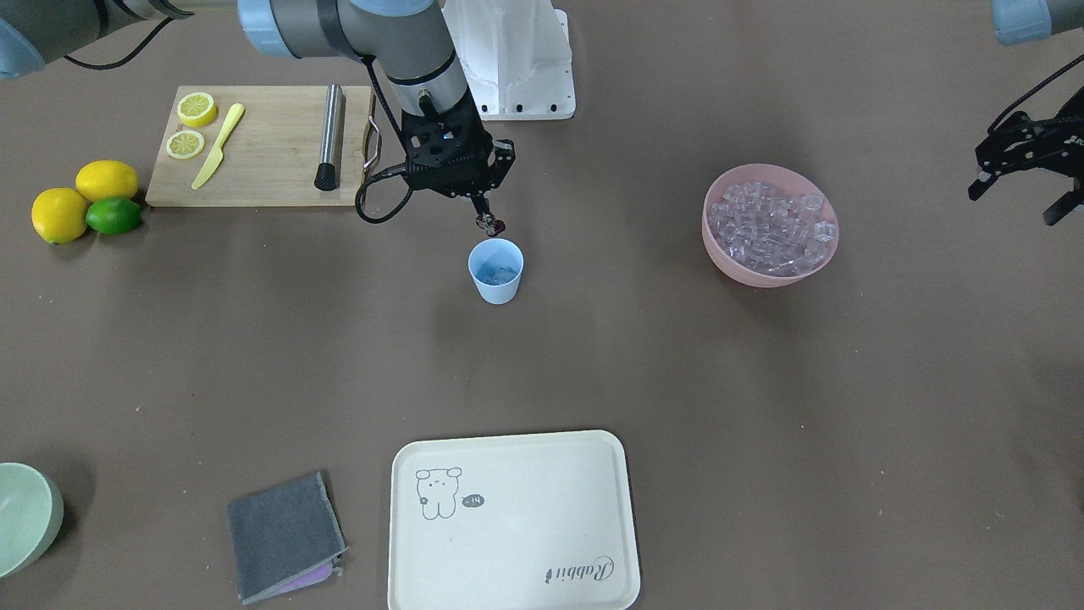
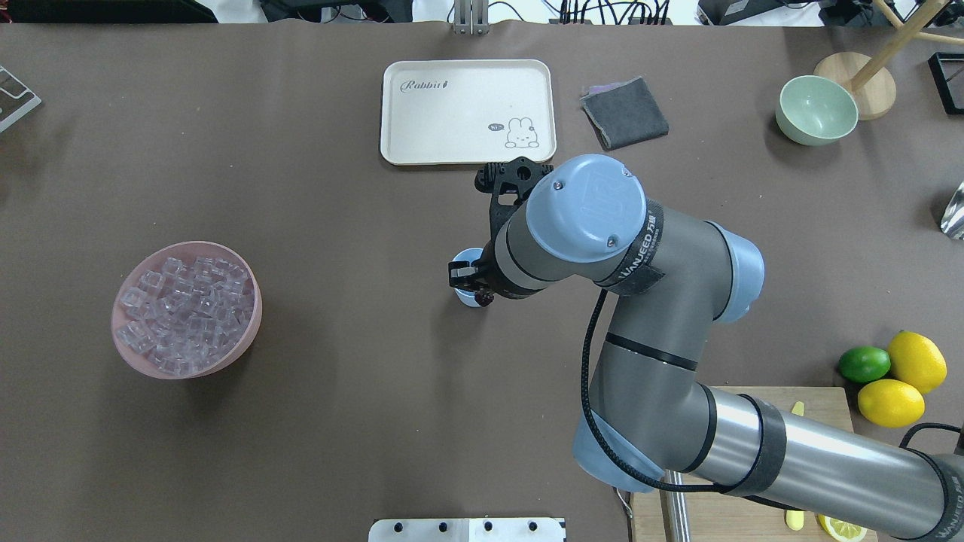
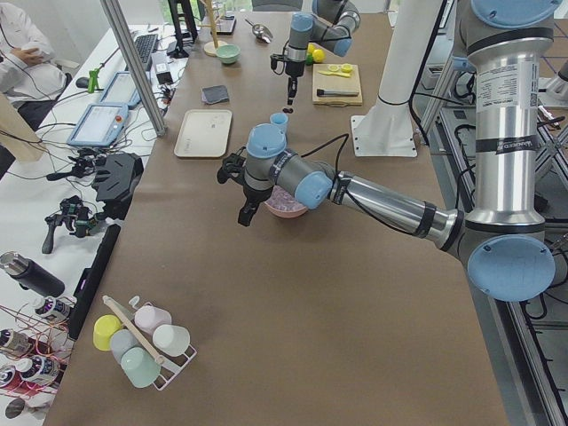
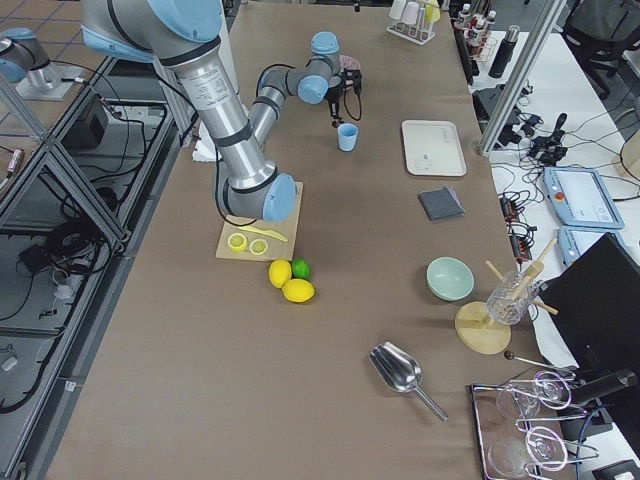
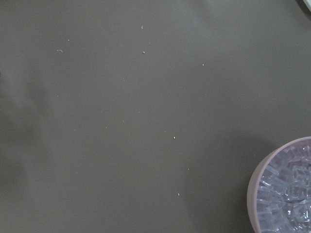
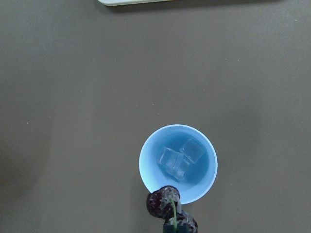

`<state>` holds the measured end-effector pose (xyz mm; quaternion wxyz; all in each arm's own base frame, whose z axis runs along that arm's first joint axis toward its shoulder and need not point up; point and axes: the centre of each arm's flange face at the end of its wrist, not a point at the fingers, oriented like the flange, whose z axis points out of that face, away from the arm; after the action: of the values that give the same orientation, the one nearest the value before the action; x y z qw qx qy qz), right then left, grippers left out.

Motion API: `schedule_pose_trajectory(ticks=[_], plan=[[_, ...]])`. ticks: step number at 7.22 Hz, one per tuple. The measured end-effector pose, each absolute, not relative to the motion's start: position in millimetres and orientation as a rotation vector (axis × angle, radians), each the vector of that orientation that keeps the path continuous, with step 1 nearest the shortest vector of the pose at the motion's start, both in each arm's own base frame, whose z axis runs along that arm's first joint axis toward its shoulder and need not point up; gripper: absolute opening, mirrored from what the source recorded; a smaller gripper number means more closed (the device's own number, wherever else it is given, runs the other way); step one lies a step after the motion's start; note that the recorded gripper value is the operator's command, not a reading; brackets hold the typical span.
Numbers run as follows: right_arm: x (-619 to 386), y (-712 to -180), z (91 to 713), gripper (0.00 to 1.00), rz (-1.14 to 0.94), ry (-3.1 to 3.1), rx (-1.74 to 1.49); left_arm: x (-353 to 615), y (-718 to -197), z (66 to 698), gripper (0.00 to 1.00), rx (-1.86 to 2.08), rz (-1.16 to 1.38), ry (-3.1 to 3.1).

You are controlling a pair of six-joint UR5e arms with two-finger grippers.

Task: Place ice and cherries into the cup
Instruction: 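Carry the cherries with the right gripper over the blue cup, then release the cherries into the cup and withdraw the right gripper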

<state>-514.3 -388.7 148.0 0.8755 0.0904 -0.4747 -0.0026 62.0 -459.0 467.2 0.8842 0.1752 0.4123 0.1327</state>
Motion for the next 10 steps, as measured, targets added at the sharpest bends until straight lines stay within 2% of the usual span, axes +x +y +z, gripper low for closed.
schedule_pose_trajectory(ticks=[3, 4, 5, 8, 10], plan=[[-528, -405, 140, 0.00, 0.005, -0.973, 0.217, 60, -455, 471, 0.97, 0.360, 0.272, 0.855], [-529, -416, 142, 0.03, 0.013, -0.962, 0.222, 59, -455, 472, 0.97, 0.359, 0.270, 0.852], [-529, -425, 143, 0.99, 0.019, -0.956, 0.229, 60, -456, 473, 0.97, 0.358, 0.269, 0.850], [-541, -434, 156, 1.00, 0.027, -0.969, 0.232, 61, -459, 477, 0.97, 0.350, 0.266, 0.848], [-510, -448, 170, 1.00, 0.037, -0.977, 0.227, 61, -465, 492, 0.97, 0.327, 0.262, 0.839]])
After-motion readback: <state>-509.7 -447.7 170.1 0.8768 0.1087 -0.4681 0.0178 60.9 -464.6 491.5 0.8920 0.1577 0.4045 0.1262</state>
